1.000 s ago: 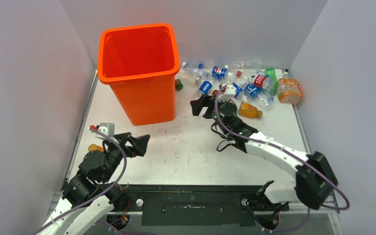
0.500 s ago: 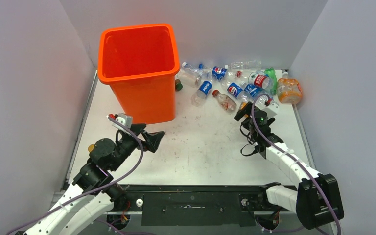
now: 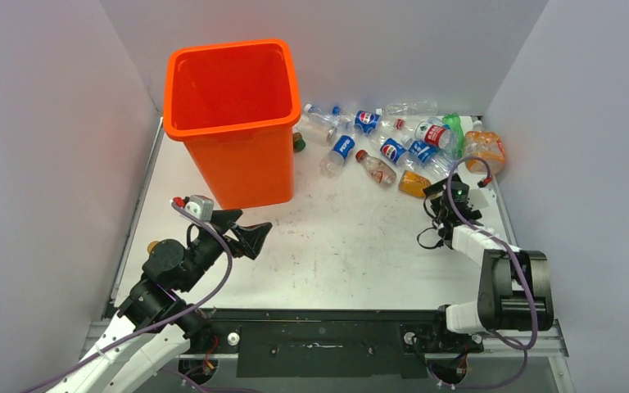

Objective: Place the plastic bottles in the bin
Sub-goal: Pick up the plastic bottle at the center of the board.

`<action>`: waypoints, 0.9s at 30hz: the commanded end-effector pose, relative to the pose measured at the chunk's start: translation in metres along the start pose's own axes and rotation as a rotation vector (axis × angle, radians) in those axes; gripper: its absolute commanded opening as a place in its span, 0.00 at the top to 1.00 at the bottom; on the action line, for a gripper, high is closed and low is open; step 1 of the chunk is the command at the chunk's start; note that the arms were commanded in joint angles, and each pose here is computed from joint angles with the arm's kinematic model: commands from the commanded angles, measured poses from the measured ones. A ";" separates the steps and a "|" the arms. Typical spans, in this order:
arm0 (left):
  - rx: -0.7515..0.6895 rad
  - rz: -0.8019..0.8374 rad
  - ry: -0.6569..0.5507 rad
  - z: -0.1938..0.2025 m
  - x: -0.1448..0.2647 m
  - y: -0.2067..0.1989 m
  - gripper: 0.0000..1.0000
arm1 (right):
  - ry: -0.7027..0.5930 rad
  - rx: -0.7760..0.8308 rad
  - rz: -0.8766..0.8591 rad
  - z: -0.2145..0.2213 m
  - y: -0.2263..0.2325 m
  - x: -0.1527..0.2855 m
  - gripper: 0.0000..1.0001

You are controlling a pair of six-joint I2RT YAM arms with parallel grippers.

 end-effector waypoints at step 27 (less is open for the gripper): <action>0.004 -0.002 -0.071 -0.015 0.002 -0.001 0.04 | 0.177 -0.494 -0.027 0.038 -0.021 -0.056 0.13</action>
Point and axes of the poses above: each gripper's point midway between its finger pads, its own x axis back along the fingers, its own y axis along the line the jaws close on, z = x × y, the point moved 9 cm from there along x, back along the fingers, and after that the axes turned 11 degrees about -x, right-handed, at the moved point
